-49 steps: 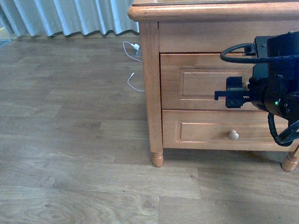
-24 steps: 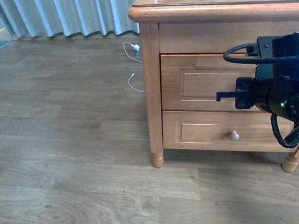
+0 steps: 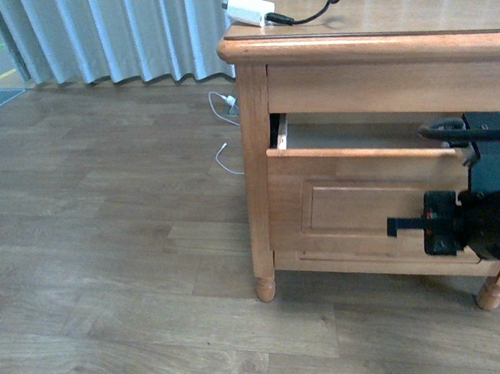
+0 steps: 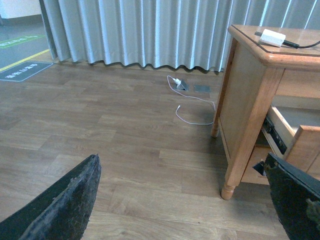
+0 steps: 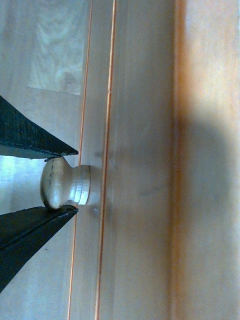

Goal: Put charger into drawer

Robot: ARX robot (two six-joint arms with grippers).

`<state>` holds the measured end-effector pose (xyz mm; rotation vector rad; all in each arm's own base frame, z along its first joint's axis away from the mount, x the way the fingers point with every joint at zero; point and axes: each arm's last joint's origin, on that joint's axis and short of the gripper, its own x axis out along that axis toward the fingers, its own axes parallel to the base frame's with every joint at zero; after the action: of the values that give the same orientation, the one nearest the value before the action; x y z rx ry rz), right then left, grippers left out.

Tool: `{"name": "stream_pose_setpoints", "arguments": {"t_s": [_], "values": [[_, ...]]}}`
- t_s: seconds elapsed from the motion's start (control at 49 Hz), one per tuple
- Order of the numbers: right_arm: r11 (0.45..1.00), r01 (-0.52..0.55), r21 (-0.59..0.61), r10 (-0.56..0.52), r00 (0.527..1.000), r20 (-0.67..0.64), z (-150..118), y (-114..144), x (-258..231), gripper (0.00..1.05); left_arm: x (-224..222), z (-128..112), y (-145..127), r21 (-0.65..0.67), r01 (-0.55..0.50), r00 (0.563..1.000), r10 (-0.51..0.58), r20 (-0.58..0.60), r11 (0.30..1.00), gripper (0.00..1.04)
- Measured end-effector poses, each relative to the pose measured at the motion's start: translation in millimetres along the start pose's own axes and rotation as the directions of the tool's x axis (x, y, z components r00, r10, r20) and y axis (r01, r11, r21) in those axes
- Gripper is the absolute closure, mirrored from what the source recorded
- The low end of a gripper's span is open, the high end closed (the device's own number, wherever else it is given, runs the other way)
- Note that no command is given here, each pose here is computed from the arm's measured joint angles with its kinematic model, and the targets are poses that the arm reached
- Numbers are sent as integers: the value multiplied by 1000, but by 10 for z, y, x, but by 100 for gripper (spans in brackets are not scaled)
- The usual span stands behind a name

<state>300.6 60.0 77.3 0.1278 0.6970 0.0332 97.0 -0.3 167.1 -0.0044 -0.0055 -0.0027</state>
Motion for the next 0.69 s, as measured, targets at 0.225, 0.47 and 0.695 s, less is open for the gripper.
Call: {"name": "stream_pose_setpoints", "arguments": {"t_s": [0.225, 0.47, 0.695], "values": [[998, -55, 5, 55, 996, -64, -271, -17, -400, 82, 0, 0, 0, 0, 0, 1000, 0, 0, 1000, 6], [998, -67, 3, 67, 997, -26, -328, 7, -646, 62, 0, 0, 0, 0, 0, 1000, 0, 0, 1000, 6], [994, -108, 24, 107, 994, 38, -128, 12, -1042, 21, 0, 0, 0, 0, 0, 1000, 0, 0, 1000, 6]]}}
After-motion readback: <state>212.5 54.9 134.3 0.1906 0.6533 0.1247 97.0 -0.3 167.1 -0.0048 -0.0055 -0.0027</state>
